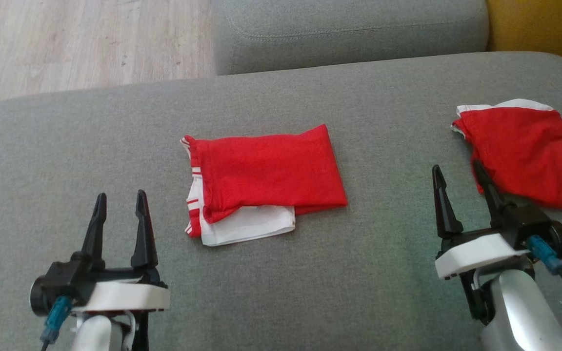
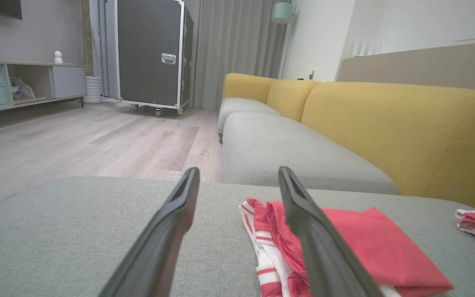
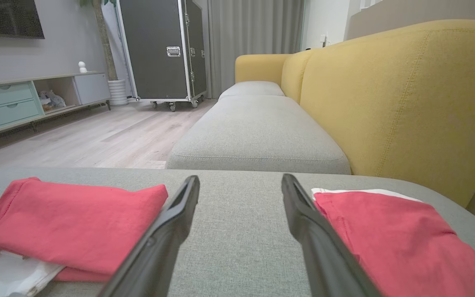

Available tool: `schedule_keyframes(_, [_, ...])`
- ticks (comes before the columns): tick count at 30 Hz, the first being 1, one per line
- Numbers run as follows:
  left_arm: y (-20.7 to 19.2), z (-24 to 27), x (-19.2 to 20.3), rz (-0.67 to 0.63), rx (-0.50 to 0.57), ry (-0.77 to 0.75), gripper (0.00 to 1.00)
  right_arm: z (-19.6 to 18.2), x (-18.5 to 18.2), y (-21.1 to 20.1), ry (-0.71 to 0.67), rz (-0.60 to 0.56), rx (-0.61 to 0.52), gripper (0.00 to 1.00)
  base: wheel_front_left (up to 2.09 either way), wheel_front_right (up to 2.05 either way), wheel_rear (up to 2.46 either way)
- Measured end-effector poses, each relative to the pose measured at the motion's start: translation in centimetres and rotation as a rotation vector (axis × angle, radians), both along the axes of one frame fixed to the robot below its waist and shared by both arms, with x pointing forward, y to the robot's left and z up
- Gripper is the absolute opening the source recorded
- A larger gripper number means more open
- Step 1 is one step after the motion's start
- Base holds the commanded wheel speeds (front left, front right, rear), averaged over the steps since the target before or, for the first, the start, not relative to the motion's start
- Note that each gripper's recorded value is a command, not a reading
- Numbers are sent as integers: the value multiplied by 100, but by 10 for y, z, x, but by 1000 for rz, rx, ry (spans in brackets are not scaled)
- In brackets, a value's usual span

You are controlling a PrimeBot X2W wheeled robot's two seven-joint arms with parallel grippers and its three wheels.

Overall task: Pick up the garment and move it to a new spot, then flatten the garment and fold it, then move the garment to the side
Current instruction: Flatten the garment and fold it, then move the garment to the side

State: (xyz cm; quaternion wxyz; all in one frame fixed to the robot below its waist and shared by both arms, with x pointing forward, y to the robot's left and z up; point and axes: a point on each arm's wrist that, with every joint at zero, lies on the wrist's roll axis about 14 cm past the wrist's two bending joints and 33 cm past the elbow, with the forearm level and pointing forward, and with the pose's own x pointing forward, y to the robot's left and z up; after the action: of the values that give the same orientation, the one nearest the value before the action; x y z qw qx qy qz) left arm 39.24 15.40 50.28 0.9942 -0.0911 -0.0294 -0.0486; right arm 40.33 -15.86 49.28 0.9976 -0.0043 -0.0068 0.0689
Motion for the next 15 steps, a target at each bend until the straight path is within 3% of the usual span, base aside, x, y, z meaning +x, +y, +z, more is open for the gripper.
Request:
schedule_keyframes(8, [3,-5,-2,9,4,14,100,-3,8,7,7,18,6,100,0,0,0])
schedule_keyframes(15, [7,-12,3,11,19,34,100,-14,43,36,52,91,12,100,0,0,0])
